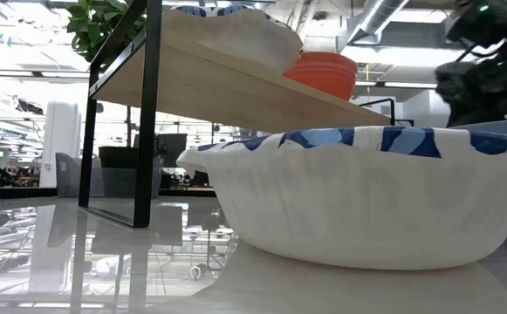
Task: Place and stack bowls onto a shelf
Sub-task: Stack the white patterned bowl on top of the white patterned bowl on the shelf
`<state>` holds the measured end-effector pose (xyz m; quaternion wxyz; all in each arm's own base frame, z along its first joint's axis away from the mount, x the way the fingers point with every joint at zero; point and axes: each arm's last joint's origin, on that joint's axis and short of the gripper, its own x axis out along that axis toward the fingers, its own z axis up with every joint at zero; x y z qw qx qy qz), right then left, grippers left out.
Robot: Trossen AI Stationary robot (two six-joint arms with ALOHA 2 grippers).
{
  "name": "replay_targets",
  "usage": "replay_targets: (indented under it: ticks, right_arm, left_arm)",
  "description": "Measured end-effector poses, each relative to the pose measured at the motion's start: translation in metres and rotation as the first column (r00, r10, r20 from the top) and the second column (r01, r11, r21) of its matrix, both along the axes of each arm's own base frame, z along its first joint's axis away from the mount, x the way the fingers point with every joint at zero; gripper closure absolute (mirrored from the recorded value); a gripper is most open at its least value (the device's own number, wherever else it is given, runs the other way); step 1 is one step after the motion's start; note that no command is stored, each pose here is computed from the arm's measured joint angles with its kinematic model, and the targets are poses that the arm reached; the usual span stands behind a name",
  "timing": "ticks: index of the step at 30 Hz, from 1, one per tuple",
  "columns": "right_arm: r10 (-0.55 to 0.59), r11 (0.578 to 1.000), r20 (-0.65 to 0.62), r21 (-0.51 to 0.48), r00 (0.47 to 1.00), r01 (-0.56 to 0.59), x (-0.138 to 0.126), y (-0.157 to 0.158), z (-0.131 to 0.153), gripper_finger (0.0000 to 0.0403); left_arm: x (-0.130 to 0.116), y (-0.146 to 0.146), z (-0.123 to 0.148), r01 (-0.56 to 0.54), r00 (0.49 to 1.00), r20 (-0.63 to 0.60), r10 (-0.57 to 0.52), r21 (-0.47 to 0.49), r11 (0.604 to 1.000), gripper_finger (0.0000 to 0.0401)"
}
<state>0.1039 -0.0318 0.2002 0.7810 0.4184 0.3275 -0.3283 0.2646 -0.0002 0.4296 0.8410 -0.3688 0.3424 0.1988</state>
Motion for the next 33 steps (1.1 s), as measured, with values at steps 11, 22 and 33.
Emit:
replay_targets:
  ticks: [11, 22, 33]
  right_arm:
    - [0.006, 0.998, -0.200, 0.056, 0.980, 0.006, 0.030, -0.009, 0.033, 0.0377]
    - [0.021, 0.999, -0.255, 0.051, 0.967, -0.008, 0.047, -0.018, 0.038, 0.0369]
    - [0.197, 0.977, -0.354, 0.150, 0.914, -0.153, 0.062, -0.017, 0.020, 0.0324]
  left_arm:
    - [0.000, 0.011, 0.000, 0.086, 0.996, -0.017, -0.085, 0.078, 0.993, 0.0172]
    - [-0.013, 0.028, 0.007, 0.116, 0.993, -0.021, -0.114, 0.196, 0.974, 0.0172]
    - [-0.018, 0.048, 0.009, 0.113, 0.993, -0.047, -0.104, 0.277, 0.954, 0.0172]
